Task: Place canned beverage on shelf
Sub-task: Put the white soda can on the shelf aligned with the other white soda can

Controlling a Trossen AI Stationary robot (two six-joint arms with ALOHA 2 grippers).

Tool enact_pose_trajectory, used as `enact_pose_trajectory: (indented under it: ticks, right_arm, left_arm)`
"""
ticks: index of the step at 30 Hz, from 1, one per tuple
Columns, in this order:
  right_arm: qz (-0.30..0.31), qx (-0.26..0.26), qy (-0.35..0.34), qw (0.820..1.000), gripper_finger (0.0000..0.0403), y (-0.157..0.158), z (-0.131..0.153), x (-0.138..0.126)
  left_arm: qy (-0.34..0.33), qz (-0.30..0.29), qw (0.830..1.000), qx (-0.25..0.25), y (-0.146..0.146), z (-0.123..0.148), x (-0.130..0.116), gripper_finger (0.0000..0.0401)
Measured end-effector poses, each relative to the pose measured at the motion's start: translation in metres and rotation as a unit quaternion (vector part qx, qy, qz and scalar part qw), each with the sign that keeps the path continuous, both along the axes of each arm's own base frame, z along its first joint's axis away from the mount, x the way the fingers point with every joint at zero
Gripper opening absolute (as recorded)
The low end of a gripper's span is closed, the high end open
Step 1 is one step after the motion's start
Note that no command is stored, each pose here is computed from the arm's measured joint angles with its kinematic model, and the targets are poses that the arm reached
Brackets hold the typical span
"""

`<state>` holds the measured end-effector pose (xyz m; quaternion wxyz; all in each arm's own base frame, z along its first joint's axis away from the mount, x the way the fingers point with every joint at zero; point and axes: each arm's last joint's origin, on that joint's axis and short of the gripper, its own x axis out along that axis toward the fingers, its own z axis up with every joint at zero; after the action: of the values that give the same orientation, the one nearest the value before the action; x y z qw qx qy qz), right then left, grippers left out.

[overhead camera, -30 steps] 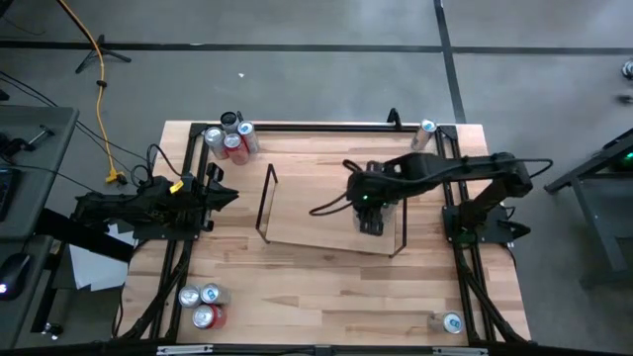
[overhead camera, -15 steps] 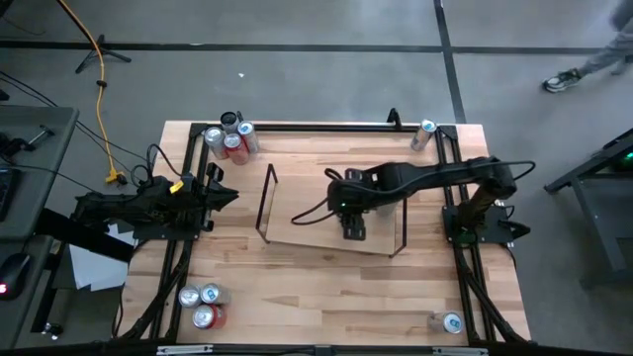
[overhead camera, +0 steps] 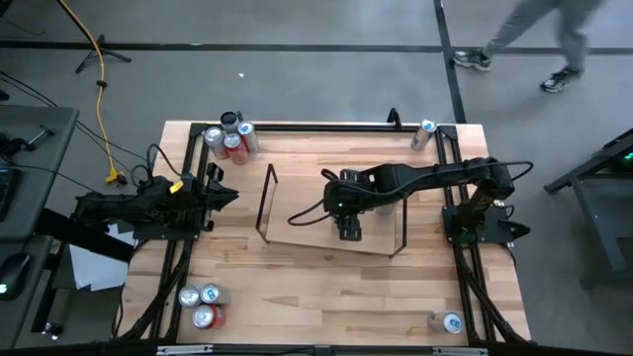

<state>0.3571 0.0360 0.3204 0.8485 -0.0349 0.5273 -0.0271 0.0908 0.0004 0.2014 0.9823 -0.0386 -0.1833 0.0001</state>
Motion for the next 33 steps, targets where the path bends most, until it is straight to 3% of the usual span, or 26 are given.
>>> enact_pose_trajectory:
  ticks: [20, 28, 33]
  right_arm:
    - [0.02, -0.025, 0.002, 0.999, 0.0273, -0.006, 0.0, 0.001]
    - [0.017, 0.02, 0.0, 1.0, 0.0273, -0.017, -0.008, 0.009]
    - [0.029, 0.018, -0.01, 0.999, 0.0273, -0.02, -0.008, 0.013]
  left_arm:
    - [0.0, 0.0, 1.0, 0.0, 0.0, 0.0, 0.0, 0.0003]
    - [0.0, 0.0, 1.0, 0.0, 0.0, 0.0, 0.0, 0.0003]
    - [0.0, 0.0, 1.0, 0.0, 0.0, 0.0, 0.0, 0.0003]
